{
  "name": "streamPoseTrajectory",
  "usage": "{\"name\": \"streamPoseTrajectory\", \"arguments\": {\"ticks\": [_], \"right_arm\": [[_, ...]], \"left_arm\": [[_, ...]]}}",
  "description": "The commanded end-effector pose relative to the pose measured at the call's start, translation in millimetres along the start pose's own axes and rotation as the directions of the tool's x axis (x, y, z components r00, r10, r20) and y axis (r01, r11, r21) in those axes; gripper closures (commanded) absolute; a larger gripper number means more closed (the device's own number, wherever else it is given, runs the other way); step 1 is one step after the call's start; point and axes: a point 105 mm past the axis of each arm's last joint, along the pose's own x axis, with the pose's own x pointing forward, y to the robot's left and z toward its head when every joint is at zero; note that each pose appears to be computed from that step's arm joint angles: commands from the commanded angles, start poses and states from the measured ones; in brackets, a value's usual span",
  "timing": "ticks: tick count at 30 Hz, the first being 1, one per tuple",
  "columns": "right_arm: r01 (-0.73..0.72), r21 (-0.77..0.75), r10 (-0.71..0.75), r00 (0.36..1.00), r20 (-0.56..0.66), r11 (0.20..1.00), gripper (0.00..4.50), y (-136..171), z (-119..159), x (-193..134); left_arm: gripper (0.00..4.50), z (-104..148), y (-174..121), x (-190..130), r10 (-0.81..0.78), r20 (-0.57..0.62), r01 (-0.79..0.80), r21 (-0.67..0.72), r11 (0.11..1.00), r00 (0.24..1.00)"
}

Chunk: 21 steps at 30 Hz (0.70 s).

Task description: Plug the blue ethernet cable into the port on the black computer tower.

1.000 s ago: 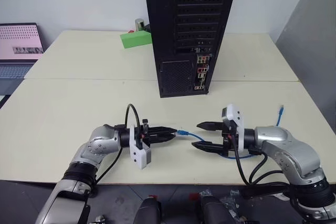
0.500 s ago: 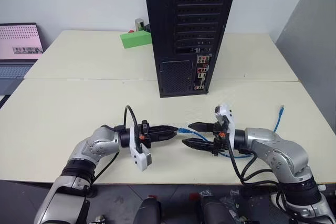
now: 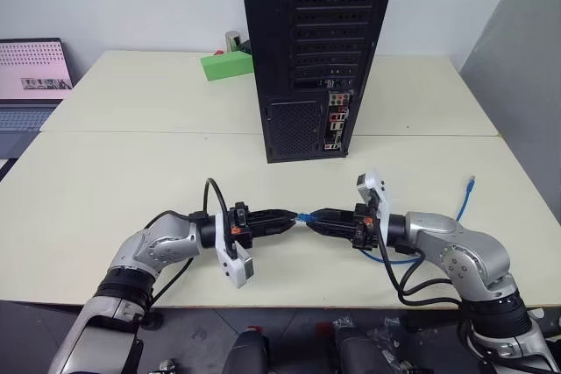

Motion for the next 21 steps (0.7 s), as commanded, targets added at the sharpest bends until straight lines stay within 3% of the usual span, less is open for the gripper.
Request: {"name": "streamPoseTrajectory", "arguments": {"ticks": [1, 3, 10, 11, 21], "right_arm": [[-0.032, -0.021, 0.032, 0.999, 0.024, 0.999, 4.35, 5, 10, 2], [-0.036, -0.018, 0.036, 0.999, 0.022, 0.999, 4.5, 6, 10, 2], [-0.054, -0.007, 0.054, 0.998, 0.014, 0.999, 4.5, 5, 12, 1], [-0.055, -0.008, 0.055, 0.998, 0.011, 0.998, 4.5, 6, 12, 1], [0.049, -0.054, -0.047, 0.999, 0.027, 0.997, 4.5, -6, 16, -17]], "left_arm": [[4.25, 4, 6, 0, 0.024, 0.015, -0.025, 0.02, 0.999, 1.0], [4.47, 5, 6, 0, 0.028, 0.014, -0.029, 0.022, 0.999, 0.999], [4.47, 1, 6, 0, 0.055, -0.016, -0.056, -0.024, 0.998, 0.998], [4.11, 0, 6, 0, 0.056, -0.025, -0.057, -0.037, 0.998, 0.998], [2.28, -29, 7, -30, 0.103, -0.273, -0.186, -0.299, 0.936, 0.957]]}}
